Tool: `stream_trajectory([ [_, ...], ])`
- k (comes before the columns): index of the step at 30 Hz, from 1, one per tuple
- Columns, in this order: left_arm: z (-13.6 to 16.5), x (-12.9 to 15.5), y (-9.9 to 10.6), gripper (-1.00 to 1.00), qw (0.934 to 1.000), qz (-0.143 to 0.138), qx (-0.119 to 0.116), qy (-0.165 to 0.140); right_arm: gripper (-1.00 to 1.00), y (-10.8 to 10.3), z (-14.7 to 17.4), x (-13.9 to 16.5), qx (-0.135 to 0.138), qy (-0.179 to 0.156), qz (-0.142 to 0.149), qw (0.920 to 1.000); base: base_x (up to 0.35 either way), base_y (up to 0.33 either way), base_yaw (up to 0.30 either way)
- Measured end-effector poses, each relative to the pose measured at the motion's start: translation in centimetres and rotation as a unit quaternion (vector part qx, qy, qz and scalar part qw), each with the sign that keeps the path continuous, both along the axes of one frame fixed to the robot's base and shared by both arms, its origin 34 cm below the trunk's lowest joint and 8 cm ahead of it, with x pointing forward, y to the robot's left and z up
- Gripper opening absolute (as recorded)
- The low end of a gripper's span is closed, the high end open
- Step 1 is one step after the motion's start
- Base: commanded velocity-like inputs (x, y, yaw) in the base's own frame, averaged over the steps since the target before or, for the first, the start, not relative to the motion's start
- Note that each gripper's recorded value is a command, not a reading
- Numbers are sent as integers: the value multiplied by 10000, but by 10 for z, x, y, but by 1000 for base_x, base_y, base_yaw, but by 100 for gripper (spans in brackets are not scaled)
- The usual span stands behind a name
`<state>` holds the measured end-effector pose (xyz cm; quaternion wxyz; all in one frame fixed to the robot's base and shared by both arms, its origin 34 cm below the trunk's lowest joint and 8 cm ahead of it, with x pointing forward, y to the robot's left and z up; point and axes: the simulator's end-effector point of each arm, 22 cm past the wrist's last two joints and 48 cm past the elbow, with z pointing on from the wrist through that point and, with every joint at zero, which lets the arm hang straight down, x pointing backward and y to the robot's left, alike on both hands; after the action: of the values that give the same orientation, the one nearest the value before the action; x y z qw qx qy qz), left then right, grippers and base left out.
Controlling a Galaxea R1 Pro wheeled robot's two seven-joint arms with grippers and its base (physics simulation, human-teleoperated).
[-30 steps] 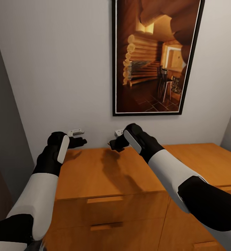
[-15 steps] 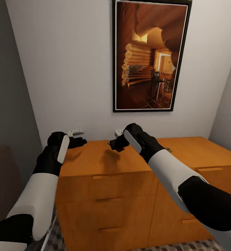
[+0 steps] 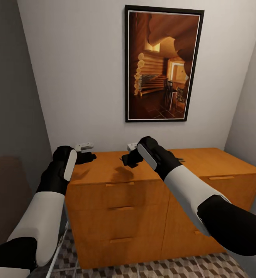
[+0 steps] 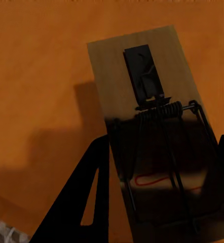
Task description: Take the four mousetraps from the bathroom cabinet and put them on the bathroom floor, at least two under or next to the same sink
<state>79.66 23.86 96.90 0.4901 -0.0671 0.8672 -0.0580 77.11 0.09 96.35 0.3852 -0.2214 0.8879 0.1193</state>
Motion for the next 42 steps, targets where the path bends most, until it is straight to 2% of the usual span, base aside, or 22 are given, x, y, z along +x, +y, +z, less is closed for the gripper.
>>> stream_trajectory([
  [5,1,0,0,100,10000,-2,4,-12,-100,3,8,0,50,-82,21,10000,-13,0,0],
  [10,2,0,-1,100,10000,-11,0,-23,-100,-21,22,10,69,-280,-122,9995,-3,0,-16],
  [17,4,-1,-10,100,10000,-69,-37,-43,-100,-49,34,19,204,-359,-341,9986,-1,0,-182],
  [24,7,-2,-16,100,9999,-104,-58,-62,-100,-56,39,20,291,-377,-419,9980,0,0,-266],
  [30,8,-3,-17,100,9999,-112,-61,-72,-100,-63,41,23,223,-424,-523,9975,0,0,-245],
  [42,10,-3,-29,100,9998,-201,-47,-84,-100,-69,42,25,141,-467,-644,9967,0,0,-41],
])
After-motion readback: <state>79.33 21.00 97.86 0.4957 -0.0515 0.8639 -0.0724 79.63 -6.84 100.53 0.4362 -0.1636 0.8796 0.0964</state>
